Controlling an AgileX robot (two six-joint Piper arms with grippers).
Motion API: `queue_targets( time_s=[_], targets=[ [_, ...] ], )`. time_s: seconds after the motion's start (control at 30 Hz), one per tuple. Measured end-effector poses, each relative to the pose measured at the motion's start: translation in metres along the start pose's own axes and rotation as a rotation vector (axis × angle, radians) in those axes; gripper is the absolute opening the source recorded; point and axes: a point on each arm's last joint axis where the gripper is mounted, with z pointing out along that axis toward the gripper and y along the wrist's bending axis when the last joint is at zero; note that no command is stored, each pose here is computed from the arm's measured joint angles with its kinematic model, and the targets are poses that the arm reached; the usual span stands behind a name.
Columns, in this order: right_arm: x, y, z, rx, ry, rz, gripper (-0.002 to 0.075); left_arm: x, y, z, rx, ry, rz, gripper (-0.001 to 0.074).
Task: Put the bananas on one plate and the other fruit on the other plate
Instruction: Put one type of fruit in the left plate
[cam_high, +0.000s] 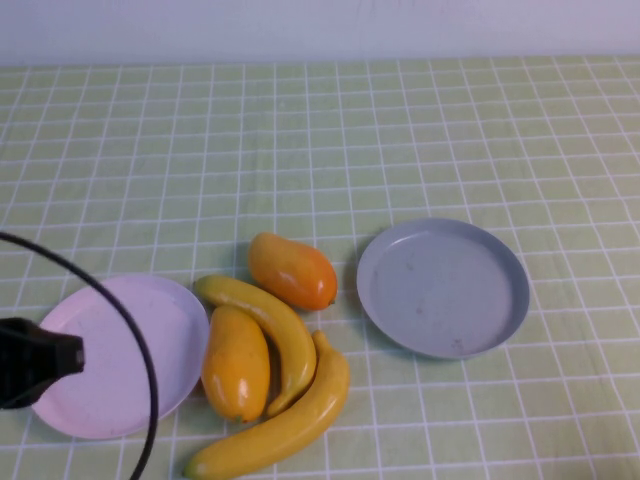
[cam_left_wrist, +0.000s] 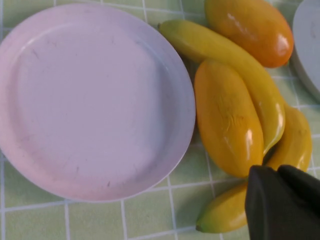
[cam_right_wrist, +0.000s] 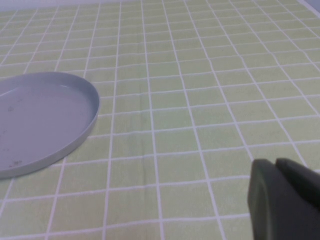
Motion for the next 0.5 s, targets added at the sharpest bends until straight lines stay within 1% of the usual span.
queue_targets(
  time_s=[0.07,0.13,0.27,0.37,0.5],
  targets=[
    [0.000,0.000,0.000,0.000,0.000,0.000,-0.0015,-0.012,-0.001,0.013,0.005,0.059,0.016,-0.0001],
    [0.000,0.000,0.000,0.000,0.000,0.000,-0.0015,-0.022,-0.007,0.027,0.022,0.117,0.051,0.0000],
    [0.000,0.000,0.000,0.000,0.000,0.000,-0.0015,-0.036,-0.031,0.054,0.044,0.220,0.105,0.0000],
    [0.000,0.000,0.000,0.000,0.000,0.000,-0.0015,-0.042,-0.050,0.077,0.008,0.320,0.146,0.0000],
    [0.000,0.000,0.000,0.000,0.000,0.000,-0.0015,-0.044,-0.082,0.100,-0.023,0.417,0.223,0.0000]
  ],
)
